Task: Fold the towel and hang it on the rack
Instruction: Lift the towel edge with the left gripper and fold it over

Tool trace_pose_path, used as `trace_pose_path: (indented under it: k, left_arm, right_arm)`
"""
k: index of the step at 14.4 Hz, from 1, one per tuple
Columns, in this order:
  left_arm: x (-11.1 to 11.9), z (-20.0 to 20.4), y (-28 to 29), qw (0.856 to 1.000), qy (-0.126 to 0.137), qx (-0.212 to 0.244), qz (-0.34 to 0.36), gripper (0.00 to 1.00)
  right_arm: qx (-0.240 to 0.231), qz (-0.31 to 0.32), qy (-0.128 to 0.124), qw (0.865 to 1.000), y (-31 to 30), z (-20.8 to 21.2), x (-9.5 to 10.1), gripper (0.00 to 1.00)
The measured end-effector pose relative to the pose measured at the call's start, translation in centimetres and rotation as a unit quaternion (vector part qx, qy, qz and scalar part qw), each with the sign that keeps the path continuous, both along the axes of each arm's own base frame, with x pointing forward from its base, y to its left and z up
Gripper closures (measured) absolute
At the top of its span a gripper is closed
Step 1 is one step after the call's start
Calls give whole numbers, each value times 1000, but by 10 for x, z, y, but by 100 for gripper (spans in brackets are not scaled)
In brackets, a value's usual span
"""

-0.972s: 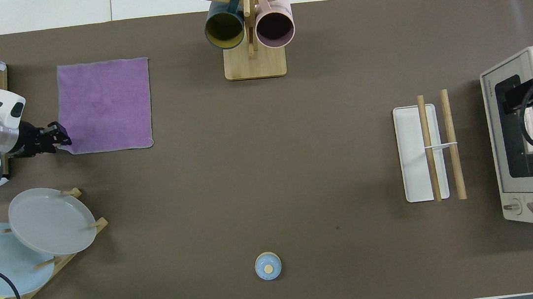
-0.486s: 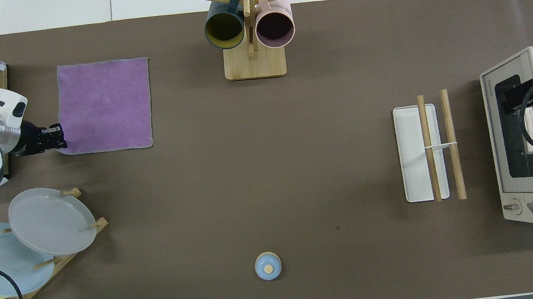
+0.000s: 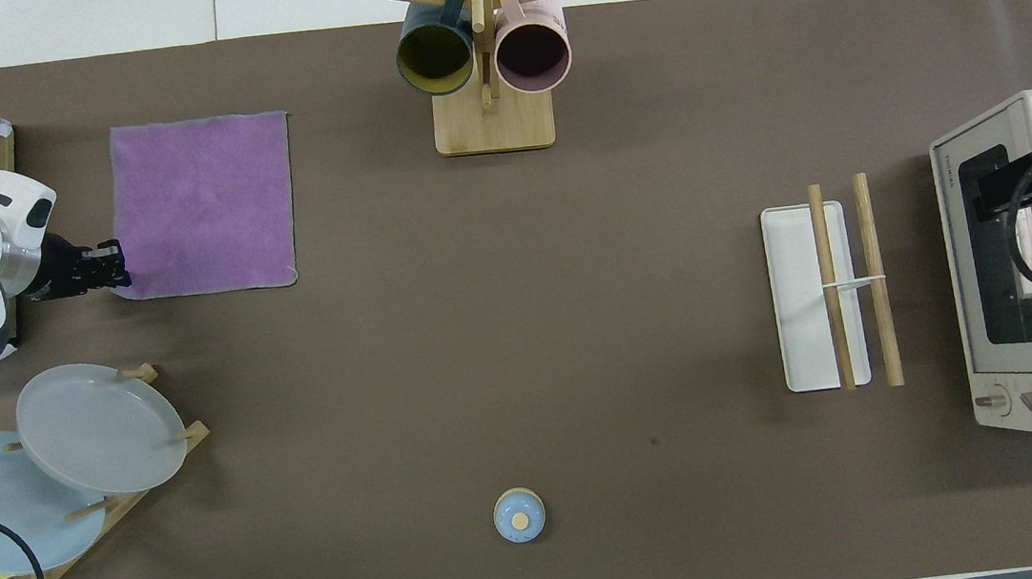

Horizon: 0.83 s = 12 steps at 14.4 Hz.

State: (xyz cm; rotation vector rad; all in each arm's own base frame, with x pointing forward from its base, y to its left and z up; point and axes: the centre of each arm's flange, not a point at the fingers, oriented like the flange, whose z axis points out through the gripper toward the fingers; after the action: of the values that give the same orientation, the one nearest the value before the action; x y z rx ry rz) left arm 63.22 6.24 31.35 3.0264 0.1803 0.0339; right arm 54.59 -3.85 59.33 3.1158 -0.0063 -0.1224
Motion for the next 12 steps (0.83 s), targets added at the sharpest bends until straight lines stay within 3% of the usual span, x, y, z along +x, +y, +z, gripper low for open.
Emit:
trace_pose_path:
  k: [3, 7, 10, 12]
  left_arm:
    - [5, 25, -8, 999, -27, 4, -45, 99]
    - [2, 68, -74, 991, -49, 6, -127, 99]
    - [-11, 83, -147, 981, -55, 5, -188, 99]
    - [-30, 68, -189, 974, -58, 5, -217, 99]
  right_arm:
    - [0, 0, 0, 1000, 0, 0, 0, 0]
    - [0, 0, 0, 1000, 0, 0, 0, 0]
    - [0, 0, 0, 1000, 0, 0, 0, 0]
    - [0, 0, 0, 1000, 0, 0, 0, 0]
